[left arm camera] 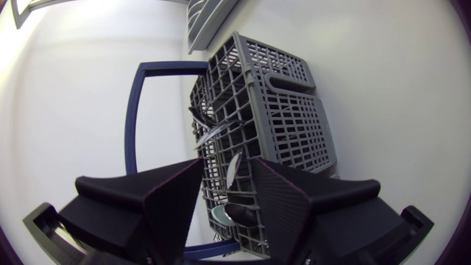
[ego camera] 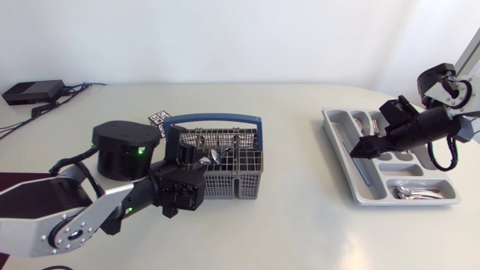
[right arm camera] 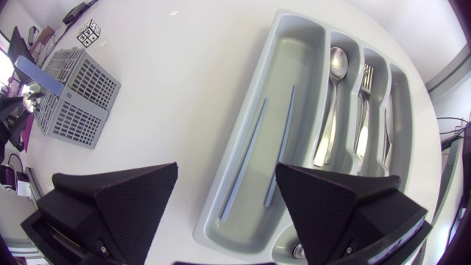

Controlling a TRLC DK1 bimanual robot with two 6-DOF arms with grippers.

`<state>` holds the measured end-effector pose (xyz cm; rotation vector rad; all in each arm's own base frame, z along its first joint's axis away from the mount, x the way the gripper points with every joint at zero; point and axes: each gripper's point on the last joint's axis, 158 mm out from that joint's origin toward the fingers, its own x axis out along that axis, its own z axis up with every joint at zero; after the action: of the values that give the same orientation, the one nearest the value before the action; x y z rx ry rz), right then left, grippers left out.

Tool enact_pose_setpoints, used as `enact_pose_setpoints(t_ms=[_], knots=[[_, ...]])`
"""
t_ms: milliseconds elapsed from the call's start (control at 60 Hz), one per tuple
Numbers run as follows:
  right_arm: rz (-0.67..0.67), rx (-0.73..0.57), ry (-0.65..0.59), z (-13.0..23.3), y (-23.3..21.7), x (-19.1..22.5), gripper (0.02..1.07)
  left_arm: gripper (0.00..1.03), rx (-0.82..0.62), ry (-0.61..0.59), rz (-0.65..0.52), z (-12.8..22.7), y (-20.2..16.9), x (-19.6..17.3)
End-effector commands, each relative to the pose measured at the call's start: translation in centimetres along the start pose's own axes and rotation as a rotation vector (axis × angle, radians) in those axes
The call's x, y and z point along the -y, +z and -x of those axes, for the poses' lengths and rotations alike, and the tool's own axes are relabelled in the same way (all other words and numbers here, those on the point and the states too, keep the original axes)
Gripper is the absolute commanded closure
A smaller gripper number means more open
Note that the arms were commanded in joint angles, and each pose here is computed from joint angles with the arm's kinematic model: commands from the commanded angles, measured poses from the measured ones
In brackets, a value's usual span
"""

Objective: Transfer all utensils from the basket to the drawer tray.

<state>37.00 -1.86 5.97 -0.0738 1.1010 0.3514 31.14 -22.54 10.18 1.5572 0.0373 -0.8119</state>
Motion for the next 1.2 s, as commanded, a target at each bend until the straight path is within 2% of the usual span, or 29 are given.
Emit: enact_pose_setpoints(t_ms=[0, 250, 550, 733, 883, 1183], knots=[[-0.016, -0.035, 0.016, -0.3, -1.4, -0.9, 0.11, 0.67, -0.027, -0.01, -0.072, -0.8, -0.6, 0.7], [-0.003, -0.027, 0.012, 0.3, -1.4, -0.9, 0.11, 0.75, -0.069, -0.004, -0.112, -1.8, -1.8, 0.4], [0.007, -0.026, 0.012, 0.4, -1.6, -1.0, 0.11, 0.96, -0.064, 0.045, -0.114, -2.2, -2.1, -1.2], [0.01, -0.03, 0.013, 0.4, -1.8, -1.0, 0.11, 0.96, -0.002, 0.068, -0.052, -0.9, -0.8, -3.2], [0.011, -0.036, 0.019, 0.2, -2.1, -1.2, 0.11, 0.96, 0.018, 0.078, -0.047, 0.0, -0.4, -4.5], [0.012, -0.039, 0.022, 0.0, -2.3, -1.2, 0.11, 0.96, 0.047, 0.008, -0.046, 1.8, 0.1, -5.2]])
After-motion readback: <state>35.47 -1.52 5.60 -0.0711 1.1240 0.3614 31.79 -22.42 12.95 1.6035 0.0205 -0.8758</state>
